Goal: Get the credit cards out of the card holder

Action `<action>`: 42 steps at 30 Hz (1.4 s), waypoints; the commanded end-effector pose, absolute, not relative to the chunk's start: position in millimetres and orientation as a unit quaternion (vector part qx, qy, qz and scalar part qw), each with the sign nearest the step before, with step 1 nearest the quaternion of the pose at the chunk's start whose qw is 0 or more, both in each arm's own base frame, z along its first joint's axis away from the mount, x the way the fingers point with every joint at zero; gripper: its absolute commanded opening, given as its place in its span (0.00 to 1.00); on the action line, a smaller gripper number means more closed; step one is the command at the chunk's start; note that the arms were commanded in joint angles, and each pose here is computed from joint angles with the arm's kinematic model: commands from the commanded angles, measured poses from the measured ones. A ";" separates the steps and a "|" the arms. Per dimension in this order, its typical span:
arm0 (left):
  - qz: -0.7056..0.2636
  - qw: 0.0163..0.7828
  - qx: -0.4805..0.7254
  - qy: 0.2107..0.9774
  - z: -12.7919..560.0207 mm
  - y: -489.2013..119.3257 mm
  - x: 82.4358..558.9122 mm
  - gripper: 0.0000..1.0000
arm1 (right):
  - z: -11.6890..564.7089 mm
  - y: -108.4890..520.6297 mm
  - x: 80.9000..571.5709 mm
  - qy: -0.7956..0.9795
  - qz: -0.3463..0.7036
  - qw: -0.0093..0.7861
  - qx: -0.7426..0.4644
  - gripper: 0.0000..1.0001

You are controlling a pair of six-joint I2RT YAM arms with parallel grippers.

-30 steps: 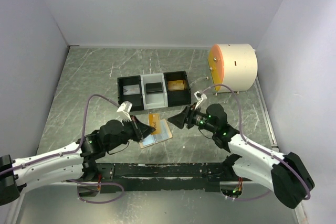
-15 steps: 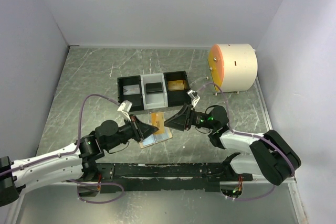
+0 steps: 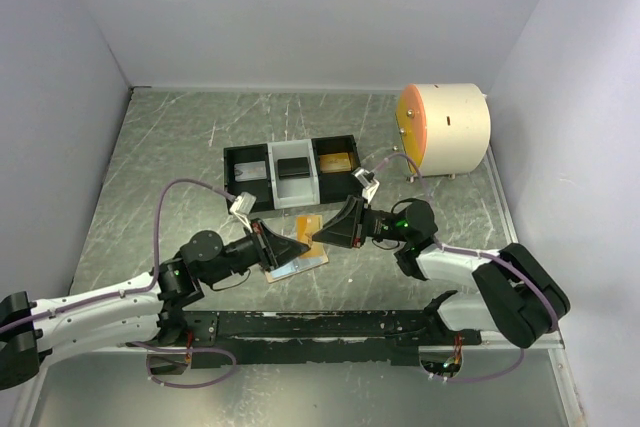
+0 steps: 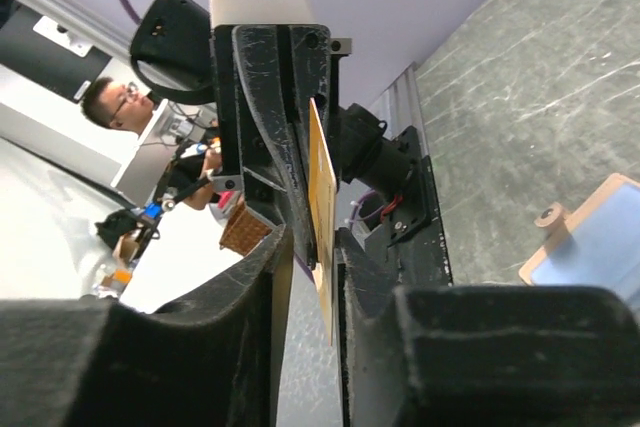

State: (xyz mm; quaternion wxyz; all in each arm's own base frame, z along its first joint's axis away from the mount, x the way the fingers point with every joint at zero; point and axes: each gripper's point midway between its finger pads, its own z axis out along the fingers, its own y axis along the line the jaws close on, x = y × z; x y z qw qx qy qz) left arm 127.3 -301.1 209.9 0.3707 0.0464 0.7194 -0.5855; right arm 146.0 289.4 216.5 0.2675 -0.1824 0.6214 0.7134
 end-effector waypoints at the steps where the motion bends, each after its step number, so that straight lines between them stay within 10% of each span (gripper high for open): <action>1: -0.623 0.376 0.048 0.684 222.6 -301.0 120.5 0.07 | 228.0 286.6 132.9 0.592 0.731 0.265 -0.211 0.20; 15: -0.620 0.366 0.057 0.692 218.0 -302.9 117.3 0.09 | 229.3 285.5 130.0 0.590 0.731 0.265 -0.217 0.00; 33: -0.409 0.360 -0.033 0.838 154.3 -242.0 141.1 0.97 | 184.4 257.8 202.8 0.750 0.483 0.415 -0.181 0.00; 42: -0.222 0.384 -0.032 0.896 146.3 -205.3 165.9 1.00 | 182.1 233.1 242.2 0.778 0.347 0.484 -0.201 0.00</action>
